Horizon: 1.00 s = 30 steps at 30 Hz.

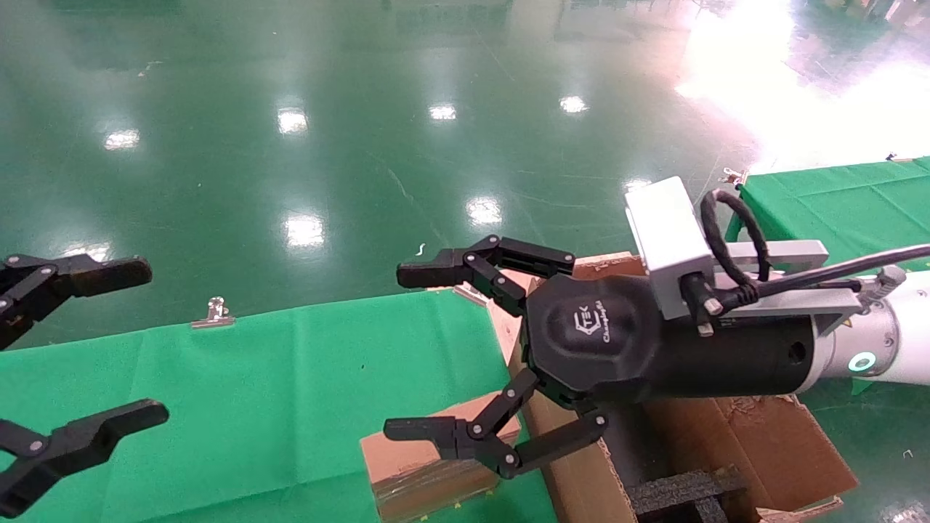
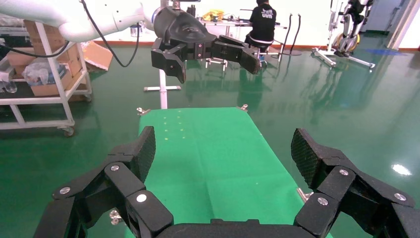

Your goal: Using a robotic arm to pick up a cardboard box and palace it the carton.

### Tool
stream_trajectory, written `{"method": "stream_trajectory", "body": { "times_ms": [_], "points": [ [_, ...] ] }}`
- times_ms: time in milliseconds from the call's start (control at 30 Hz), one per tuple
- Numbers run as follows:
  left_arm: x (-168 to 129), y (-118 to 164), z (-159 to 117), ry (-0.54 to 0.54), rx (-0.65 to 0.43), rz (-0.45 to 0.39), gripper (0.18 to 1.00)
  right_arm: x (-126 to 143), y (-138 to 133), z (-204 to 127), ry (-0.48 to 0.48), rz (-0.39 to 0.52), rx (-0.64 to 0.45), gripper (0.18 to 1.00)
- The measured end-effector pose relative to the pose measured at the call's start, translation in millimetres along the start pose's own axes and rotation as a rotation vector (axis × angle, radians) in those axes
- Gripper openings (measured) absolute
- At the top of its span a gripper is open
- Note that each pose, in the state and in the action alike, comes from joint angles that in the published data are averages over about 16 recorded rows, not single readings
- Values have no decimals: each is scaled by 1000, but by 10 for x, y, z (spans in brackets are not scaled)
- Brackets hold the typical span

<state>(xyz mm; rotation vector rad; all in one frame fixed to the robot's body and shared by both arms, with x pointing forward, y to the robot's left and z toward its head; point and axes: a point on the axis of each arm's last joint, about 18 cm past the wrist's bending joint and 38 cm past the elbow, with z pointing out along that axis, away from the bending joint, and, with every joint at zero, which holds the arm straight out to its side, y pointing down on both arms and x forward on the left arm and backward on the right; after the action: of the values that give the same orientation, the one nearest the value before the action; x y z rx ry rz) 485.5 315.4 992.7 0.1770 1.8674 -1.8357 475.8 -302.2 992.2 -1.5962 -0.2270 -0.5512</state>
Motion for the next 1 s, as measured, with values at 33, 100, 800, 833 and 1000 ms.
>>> {"method": "stream_trajectory", "body": {
  "times_ms": [33, 100, 800, 833, 1000],
  "points": [
    [0, 0, 0, 0, 0, 0, 1001, 0, 0, 0, 0, 0, 0, 1001],
    [0, 0, 0, 0, 0, 0, 1001, 0, 0, 0, 0, 0, 0, 1001],
    [0, 0, 0, 0, 0, 0, 898, 65, 270, 37, -19, -100, -258, 1001],
    [0, 0, 0, 0, 0, 0, 887, 73, 309, 50, -25, -110, -284, 1001],
    [0, 0, 0, 0, 0, 0, 798, 120, 515, 139, -61, -154, -408, 1001]
  ]
}}
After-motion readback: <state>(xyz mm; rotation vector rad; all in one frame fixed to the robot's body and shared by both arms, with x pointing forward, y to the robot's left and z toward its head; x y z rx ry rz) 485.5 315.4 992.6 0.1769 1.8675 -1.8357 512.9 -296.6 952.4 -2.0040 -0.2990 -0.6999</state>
